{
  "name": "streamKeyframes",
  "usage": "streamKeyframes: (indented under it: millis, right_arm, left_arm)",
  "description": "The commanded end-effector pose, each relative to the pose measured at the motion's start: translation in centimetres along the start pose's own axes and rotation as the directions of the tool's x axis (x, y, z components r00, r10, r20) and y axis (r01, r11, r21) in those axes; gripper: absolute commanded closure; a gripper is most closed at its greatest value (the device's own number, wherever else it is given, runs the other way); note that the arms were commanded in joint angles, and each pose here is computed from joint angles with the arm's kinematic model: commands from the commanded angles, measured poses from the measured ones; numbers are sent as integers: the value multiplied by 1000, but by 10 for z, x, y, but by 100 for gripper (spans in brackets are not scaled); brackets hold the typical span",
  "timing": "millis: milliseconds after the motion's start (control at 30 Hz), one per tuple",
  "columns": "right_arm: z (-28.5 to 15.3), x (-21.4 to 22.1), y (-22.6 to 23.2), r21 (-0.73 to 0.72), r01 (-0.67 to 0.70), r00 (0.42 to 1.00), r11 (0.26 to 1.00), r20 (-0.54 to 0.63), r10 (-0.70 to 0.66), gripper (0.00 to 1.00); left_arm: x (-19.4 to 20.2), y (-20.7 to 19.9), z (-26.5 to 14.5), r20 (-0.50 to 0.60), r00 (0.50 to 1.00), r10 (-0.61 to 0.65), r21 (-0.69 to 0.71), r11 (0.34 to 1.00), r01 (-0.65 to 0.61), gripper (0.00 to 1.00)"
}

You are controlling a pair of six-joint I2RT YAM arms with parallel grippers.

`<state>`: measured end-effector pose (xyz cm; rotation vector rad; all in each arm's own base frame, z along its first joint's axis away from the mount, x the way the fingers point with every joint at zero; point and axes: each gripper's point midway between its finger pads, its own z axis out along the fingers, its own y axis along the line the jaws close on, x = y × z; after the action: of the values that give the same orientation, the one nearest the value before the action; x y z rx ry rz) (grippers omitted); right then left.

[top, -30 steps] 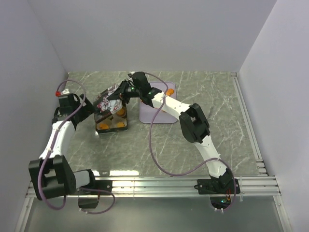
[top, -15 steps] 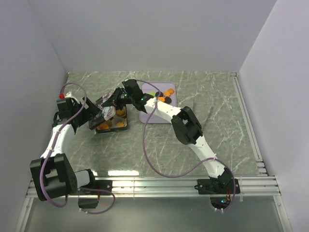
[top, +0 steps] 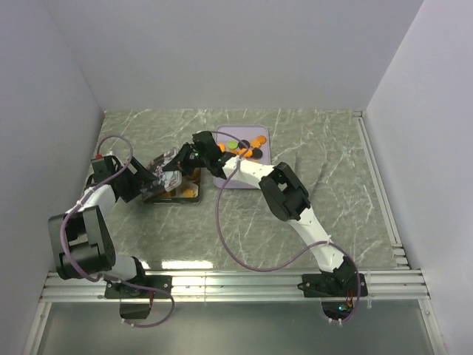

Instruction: Pack the cookies

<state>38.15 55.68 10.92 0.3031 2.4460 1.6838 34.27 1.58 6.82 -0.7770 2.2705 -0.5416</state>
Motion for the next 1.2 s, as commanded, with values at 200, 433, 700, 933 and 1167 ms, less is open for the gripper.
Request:
streamKeyframes:
  millis: [200, 433, 700, 933, 1167]
  right_arm:
    - [-37, -21, 30, -91, 3, 997, 996, 80, 5, 100]
    - [-70, -28, 58, -179, 31, 995, 983, 99, -13, 100]
    - [-94, -24, 52, -177, 51, 992, 983, 126, -29, 100]
    - [-106, -24, 32, -113, 65, 983, 991, 180, -44, 100]
    - [-103, -23, 14, -44, 60, 977, 997, 209, -49, 100]
  left_arm:
    - [-9, -5, 8, 19, 1000, 5, 37, 999, -6, 10]
    - [-15, -12, 8, 50, 999, 9, 81, 997, -13, 7]
    - [-16, -44, 10, 68, 996, 52, 260, 963, -68, 5]
    - [-5, -60, 20, 23, 997, 69, 350, 934, -73, 5]
    - [17, -76, 36, -55, 989, 134, 381, 919, -103, 7]
